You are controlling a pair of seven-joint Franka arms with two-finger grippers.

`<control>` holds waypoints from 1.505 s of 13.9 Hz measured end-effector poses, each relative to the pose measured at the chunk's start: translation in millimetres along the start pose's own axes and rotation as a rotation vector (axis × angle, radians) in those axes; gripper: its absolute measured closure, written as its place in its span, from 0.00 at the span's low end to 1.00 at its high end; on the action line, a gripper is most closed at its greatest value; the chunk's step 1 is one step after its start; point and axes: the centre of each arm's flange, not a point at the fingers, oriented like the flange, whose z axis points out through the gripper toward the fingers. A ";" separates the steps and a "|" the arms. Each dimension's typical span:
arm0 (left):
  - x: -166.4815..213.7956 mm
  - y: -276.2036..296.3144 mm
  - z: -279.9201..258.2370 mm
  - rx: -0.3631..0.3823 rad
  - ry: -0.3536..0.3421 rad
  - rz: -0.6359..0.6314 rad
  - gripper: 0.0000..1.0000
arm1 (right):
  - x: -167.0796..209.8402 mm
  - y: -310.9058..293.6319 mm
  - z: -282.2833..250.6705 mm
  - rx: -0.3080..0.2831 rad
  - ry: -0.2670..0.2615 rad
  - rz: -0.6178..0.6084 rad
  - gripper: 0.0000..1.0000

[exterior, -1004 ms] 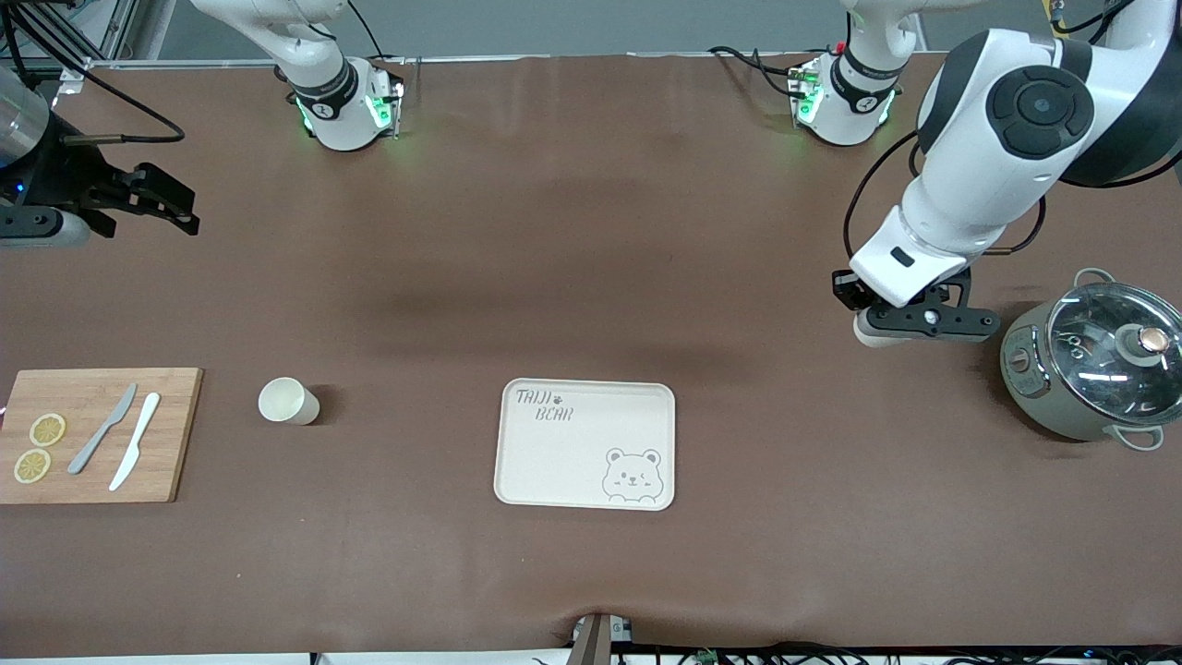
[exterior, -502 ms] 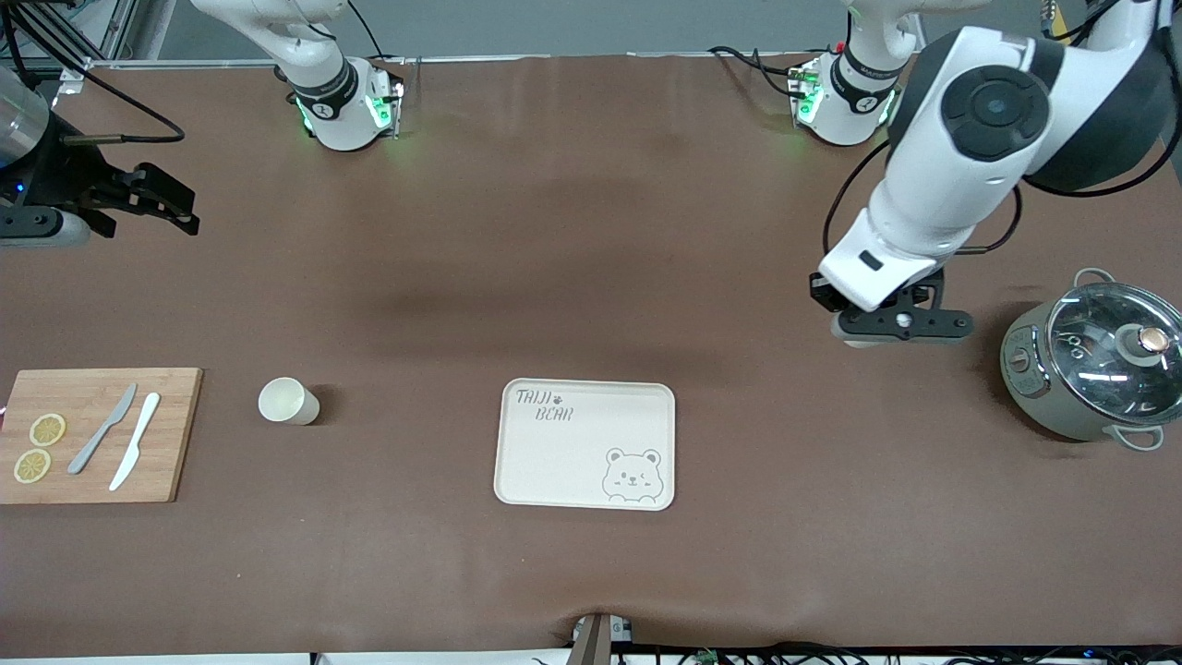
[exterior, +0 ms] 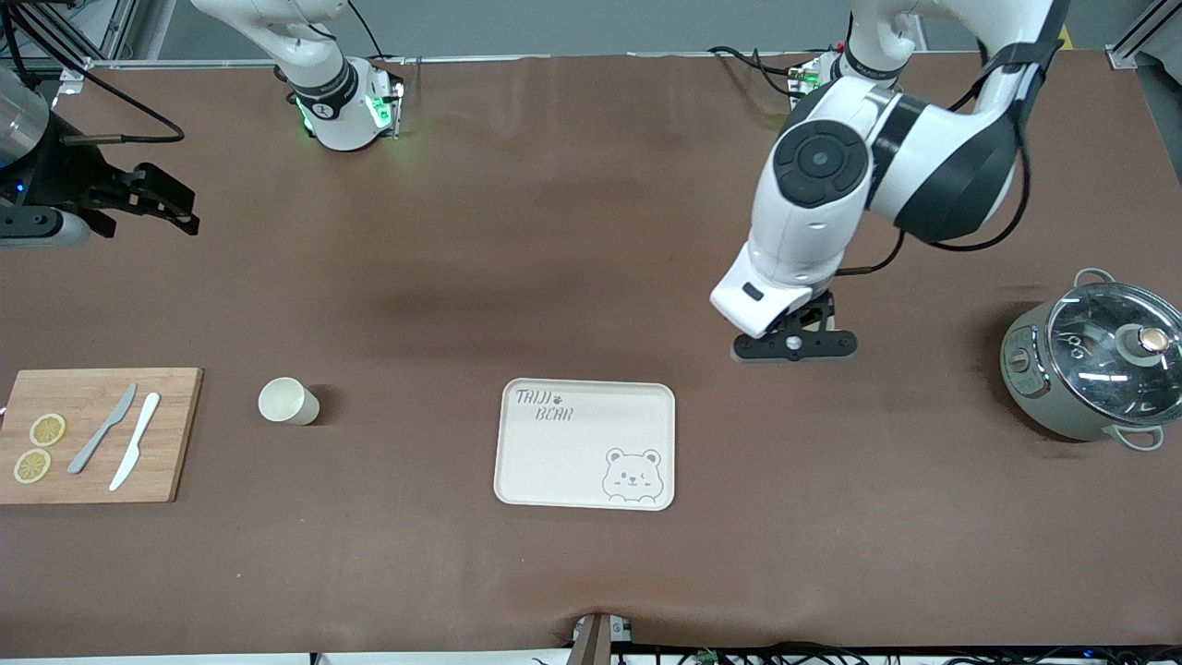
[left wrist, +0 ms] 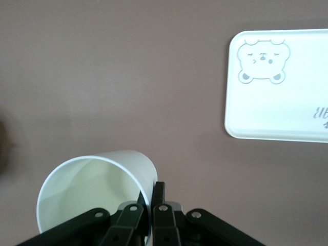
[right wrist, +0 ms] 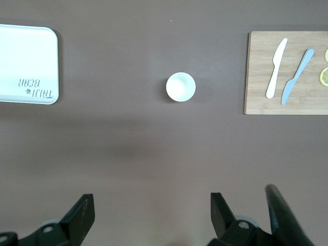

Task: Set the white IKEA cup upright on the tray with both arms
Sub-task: 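Carry the cup with the left gripper over the bear tray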

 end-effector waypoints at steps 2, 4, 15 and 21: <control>6.9 15.1 10.0 0.008 0.003 -0.011 0.96 | 0.0 0.0 0.0 0.000 0.000 0.000 0.00; 10.9 34.0 26.4 0.047 0.010 -0.007 0.96 | 0.0 0.0 0.0 0.000 0.000 0.000 0.00; 9.2 136.9 82.8 0.017 0.059 -0.076 0.96 | 0.0 0.0 0.0 0.000 0.000 0.000 0.00; 6.9 169.5 124.1 -0.029 0.063 -0.074 0.96 | 0.0 0.0 0.0 0.000 0.000 0.000 0.00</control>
